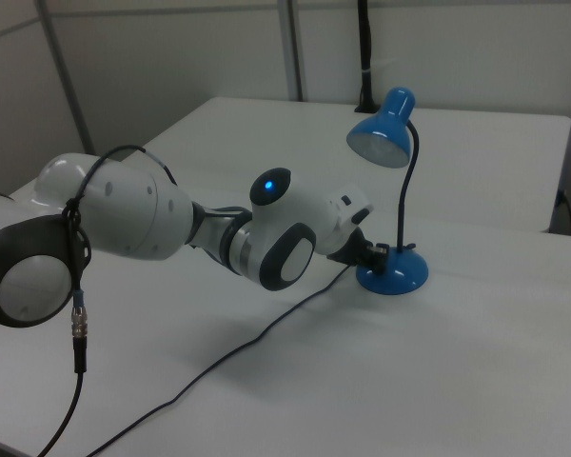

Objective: Turn off the lamp

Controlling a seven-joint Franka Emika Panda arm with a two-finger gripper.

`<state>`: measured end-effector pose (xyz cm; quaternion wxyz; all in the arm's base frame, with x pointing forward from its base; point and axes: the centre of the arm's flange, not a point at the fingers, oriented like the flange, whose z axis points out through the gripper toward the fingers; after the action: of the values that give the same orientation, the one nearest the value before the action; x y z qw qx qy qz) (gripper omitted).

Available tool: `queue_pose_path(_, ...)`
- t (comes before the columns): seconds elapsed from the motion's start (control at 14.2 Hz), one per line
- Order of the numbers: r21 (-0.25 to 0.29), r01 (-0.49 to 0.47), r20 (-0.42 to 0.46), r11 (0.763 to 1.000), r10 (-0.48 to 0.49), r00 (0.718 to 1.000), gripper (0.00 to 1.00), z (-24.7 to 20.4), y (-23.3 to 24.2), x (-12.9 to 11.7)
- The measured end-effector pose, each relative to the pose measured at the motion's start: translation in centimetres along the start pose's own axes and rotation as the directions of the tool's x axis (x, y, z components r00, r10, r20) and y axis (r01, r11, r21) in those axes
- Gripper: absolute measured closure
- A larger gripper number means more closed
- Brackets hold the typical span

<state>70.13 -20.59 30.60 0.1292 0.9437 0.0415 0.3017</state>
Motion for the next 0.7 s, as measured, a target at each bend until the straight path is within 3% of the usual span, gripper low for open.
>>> queue_pose_path(0.14, 0.011, 0.027, 0.027, 1.000, -0.028, 0.999, 0.99, 0.0, -0.4, -1.3)
queue_pose_path(0.42, 0.014, 0.029, 0.032, 0.999, -0.030, 0.999, 0.99, 0.0, -0.5, -1.6)
queue_pose_path(0.56, 0.022, -0.018, 0.044, 1.000, 0.017, 0.999, 0.99, -0.1, -0.3, -1.7)
queue_pose_path(0.7, 0.066, -0.115, 0.164, 0.991, 0.103, 0.981, 0.99, -0.7, -0.1, -1.8)
